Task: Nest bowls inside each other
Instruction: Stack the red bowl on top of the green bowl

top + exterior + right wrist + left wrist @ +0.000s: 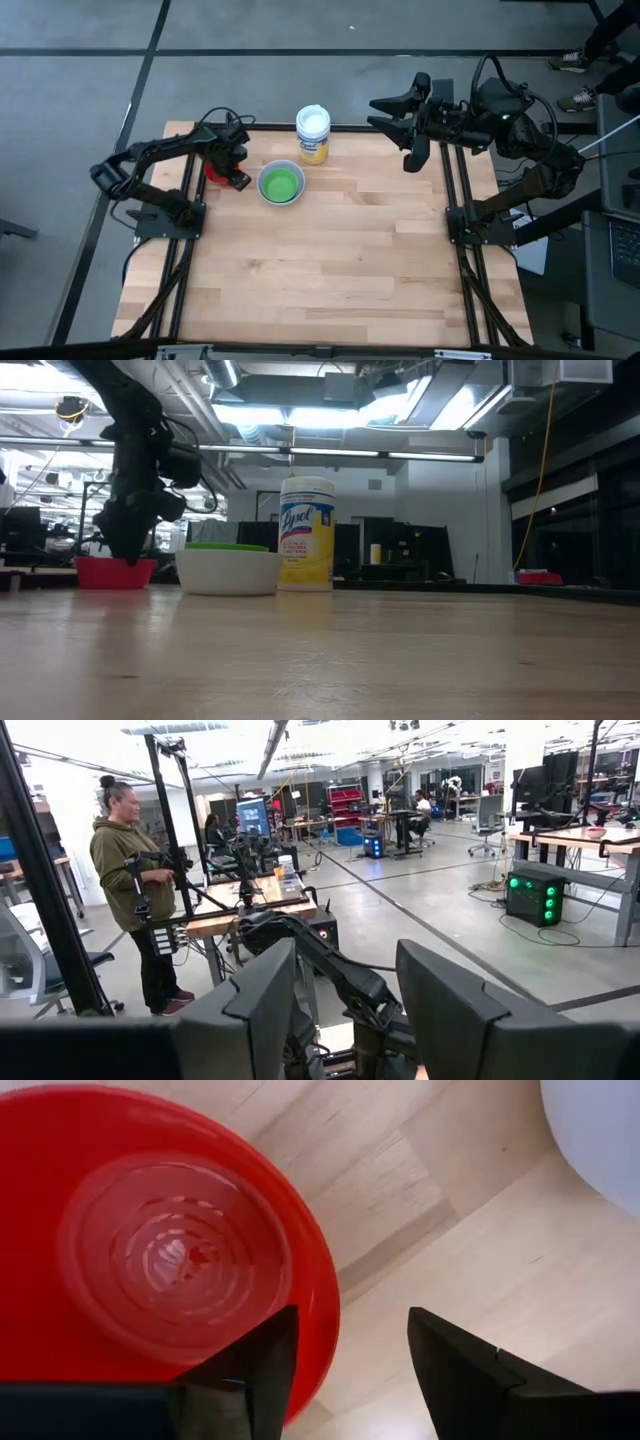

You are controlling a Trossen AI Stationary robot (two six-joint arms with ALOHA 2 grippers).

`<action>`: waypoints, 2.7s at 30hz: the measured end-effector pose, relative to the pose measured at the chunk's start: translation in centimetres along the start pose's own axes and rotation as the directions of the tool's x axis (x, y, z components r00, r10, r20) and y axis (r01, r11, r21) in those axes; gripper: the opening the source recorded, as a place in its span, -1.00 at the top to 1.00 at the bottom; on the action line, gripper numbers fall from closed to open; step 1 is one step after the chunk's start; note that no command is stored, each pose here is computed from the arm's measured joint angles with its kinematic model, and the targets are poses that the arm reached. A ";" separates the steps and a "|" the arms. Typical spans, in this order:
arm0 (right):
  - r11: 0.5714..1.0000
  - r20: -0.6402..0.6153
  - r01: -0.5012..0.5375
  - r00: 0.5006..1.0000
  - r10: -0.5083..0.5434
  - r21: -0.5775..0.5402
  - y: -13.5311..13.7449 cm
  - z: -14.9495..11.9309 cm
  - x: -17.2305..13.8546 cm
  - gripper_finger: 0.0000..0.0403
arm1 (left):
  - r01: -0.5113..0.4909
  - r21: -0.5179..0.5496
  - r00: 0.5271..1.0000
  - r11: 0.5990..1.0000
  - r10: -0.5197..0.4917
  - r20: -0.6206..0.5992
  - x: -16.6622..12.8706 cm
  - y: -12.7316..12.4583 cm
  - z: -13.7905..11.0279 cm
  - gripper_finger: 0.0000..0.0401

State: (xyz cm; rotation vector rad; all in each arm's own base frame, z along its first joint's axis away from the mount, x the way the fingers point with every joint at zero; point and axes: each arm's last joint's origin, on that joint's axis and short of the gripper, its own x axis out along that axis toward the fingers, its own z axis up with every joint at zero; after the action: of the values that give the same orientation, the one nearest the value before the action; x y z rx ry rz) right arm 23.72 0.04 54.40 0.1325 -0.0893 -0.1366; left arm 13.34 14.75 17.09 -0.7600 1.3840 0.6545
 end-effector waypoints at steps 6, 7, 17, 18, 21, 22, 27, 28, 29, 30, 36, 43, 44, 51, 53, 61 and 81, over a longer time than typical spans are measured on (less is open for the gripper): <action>1.000 0.000 0.000 1.000 0.000 -0.001 0.0 0.0 0.0 0.15 | 0.001 0.015 1.000 1.000 -0.001 0.018 0.2 0.0 0.5 0.44; 1.000 0.000 0.000 1.000 0.000 -0.002 0.0 0.0 0.0 0.16 | 0.002 0.016 1.000 1.000 -0.002 0.018 0.2 0.0 0.5 0.61; 1.000 0.000 0.000 1.000 0.000 -0.011 0.0 0.0 0.0 0.17 | -0.041 0.044 0.999 0.998 0.042 0.000 -1.6 -0.2 0.7 0.98; 1.000 0.000 0.000 1.000 0.000 -0.016 0.0 0.0 0.0 0.16 | -0.055 0.058 0.998 0.997 0.055 0.006 -2.3 -0.4 0.9 0.98; 0.999 -0.001 0.000 1.000 0.000 -0.033 0.0 0.0 0.0 0.15 | -0.081 0.098 0.995 0.992 0.075 0.065 -5.4 -0.9 1.5 0.99; 0.999 0.000 0.000 1.000 0.000 -0.036 0.0 0.0 0.0 0.15 | -0.082 0.105 0.993 0.991 0.072 0.093 -6.6 -1.1 1.8 0.99; 0.998 -0.001 0.000 1.000 0.000 -0.060 0.0 0.0 0.0 0.18 | -0.071 0.144 0.974 0.987 0.038 0.221 -12.6 -2.9 2.7 0.99; 0.998 -0.001 -0.001 1.000 0.001 -0.063 0.0 0.0 0.0 0.19 | -0.061 0.160 0.972 0.985 0.022 0.234 -13.6 -3.5 2.7 0.99; 0.998 -0.001 -0.001 1.000 0.001 -0.066 0.0 0.0 0.0 0.20 | -0.053 0.178 0.969 0.983 0.008 0.248 -14.5 -4.2 2.7 0.99; 0.998 -0.001 -0.001 1.000 0.001 -0.069 0.0 0.0 0.0 0.20 | -0.048 0.198 0.966 0.979 -0.005 0.260 -15.2 -4.9 2.7 0.99; 0.996 0.000 0.000 1.000 0.000 -0.086 0.0 0.0 0.0 0.19 | -0.017 0.318 0.968 0.948 -0.064 0.242 -16.1 -9.7 2.5 0.99; 0.996 -0.001 0.000 1.000 0.000 -0.090 0.0 0.0 0.0 0.14 | -0.036 0.448 0.991 0.893 -0.025 0.129 -12.4 -14.4 3.4 0.99; 0.996 -0.001 0.000 1.000 0.000 -0.089 0.0 0.0 0.0 0.14 | -0.035 0.461 0.992 0.887 -0.027 0.127 -11.9 -15.0 3.7 0.99; 0.996 -0.002 0.000 1.000 0.000 -0.085 0.0 0.0 0.0 0.19 | -0.001 0.495 0.988 0.869 -0.077 0.137 -9.1 -17.4 5.7 0.99; 0.996 -0.002 0.000 1.000 -0.001 -0.084 0.0 0.0 0.0 0.21 | 0.000 0.497 0.990 0.868 -0.070 0.122 -8.5 -17.6 6.0 0.99; 0.997 -0.003 0.000 1.000 0.000 -0.078 0.0 0.0 0.0 0.20 | 0.008 0.525 0.993 0.851 -0.068 0.095 -7.9 -17.9 6.0 0.99; 0.997 -0.007 -0.025 1.000 0.024 -0.078 0.1 0.0 0.0 0.24 | 0.036 0.521 0.995 0.853 -0.078 0.057 -7.6 -17.9 5.9 0.99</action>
State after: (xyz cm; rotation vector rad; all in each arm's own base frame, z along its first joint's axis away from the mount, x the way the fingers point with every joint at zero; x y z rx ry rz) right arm 23.73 0.10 54.36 0.0543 -0.0795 -0.1148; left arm 30.45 8.79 26.44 -0.3329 1.3756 0.2321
